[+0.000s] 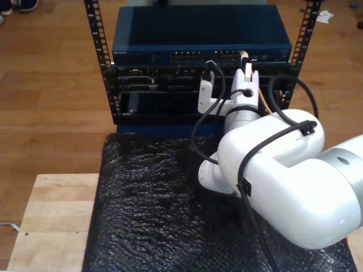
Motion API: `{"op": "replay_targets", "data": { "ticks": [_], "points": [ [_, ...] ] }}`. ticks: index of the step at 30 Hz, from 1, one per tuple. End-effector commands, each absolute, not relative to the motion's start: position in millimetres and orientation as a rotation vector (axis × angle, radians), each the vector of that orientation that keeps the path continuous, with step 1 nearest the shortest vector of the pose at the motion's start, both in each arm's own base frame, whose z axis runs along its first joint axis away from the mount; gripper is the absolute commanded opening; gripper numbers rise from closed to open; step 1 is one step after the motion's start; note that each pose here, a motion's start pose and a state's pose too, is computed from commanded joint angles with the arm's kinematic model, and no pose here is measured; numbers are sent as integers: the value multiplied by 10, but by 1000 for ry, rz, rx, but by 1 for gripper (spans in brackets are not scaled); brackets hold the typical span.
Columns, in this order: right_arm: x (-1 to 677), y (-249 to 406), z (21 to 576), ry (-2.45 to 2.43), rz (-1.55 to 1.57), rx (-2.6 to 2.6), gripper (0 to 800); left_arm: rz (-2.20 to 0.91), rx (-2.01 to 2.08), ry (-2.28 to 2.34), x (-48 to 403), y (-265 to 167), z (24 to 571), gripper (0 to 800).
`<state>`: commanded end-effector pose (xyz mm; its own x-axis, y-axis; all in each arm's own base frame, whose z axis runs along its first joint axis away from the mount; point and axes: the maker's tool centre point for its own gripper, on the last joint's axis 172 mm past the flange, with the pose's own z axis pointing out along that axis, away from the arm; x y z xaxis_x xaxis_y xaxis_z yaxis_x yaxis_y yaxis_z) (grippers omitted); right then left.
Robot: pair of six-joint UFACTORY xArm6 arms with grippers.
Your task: Grab the cable and plug it in
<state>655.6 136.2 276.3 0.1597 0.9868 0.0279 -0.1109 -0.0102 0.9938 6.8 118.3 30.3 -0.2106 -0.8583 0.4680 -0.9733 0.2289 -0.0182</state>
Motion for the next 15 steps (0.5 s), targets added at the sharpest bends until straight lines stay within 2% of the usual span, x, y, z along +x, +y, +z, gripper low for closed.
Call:
{"op": "replay_targets", "data": {
  "ticks": [15],
  "points": [
    [6564, 1365, 2673, 1012, 1144, 1217, 0, 442, 1695, -2149, 68, 1183, 303, 800]
  ]
}}
